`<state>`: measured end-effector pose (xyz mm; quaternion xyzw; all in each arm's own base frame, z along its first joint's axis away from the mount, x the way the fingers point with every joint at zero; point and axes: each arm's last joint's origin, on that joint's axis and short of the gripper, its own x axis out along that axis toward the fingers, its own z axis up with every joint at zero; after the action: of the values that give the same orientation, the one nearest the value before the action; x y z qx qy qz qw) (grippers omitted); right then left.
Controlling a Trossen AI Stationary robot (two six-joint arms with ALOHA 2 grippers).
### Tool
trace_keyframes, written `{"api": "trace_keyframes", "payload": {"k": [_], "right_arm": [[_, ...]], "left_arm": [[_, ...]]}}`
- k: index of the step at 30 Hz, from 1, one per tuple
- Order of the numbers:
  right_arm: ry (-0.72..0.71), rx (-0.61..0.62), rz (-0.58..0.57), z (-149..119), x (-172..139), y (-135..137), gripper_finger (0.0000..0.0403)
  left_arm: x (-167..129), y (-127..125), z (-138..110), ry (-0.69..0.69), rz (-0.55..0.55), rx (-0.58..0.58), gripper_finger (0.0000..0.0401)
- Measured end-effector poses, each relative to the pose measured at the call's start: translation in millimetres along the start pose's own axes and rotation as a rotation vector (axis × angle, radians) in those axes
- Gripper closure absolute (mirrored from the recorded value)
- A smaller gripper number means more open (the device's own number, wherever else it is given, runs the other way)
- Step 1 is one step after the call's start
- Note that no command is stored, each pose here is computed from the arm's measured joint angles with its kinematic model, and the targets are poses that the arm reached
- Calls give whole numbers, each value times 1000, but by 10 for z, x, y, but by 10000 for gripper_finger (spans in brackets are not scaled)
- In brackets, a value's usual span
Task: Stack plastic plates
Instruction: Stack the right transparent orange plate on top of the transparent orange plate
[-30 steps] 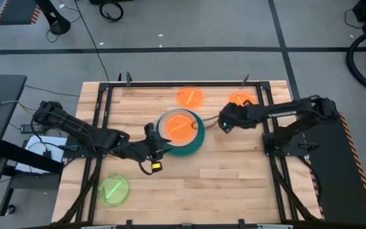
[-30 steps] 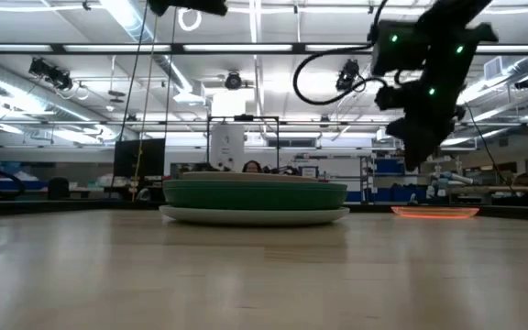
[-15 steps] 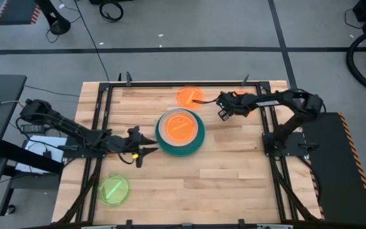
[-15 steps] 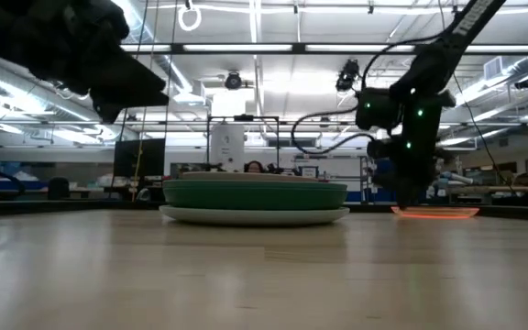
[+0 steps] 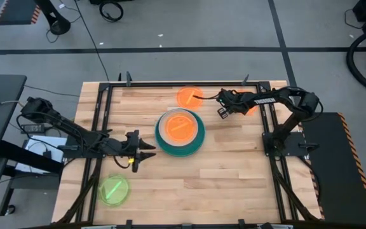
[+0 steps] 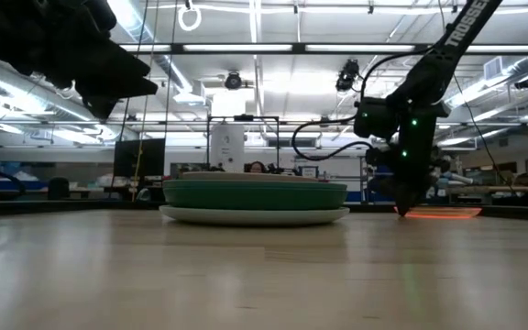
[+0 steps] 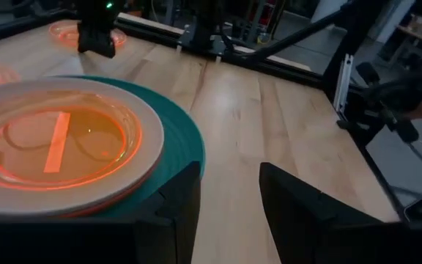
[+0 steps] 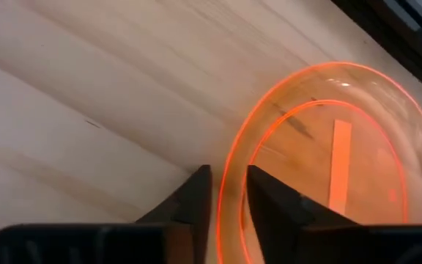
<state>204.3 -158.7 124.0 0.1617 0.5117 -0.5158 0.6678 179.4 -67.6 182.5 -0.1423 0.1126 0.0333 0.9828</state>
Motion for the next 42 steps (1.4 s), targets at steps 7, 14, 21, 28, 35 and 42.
{"api": "trace_keyframes", "payload": {"k": [7,14,21,28,35,42], "right_arm": [[22,15,30,21,32,-45,384],[-19,-109,59,138,-429,21,396],[-302,-484,347,-26,-1325,572,398],[-660,-938,545,-412,-1755,1258,399],[-723,-1140,512,-274,-1663,1815,400],[-675,-1268,438,-232,-1460,2110,398]], "left_arm": [[18,29,9,17,-27,14,253],[-17,236,158,-8,11,33,253],[-81,597,282,20,226,-7,253],[-53,962,526,91,348,45,253],[-125,1288,680,10,341,29,253],[-174,1402,707,3,349,43,253]]}}
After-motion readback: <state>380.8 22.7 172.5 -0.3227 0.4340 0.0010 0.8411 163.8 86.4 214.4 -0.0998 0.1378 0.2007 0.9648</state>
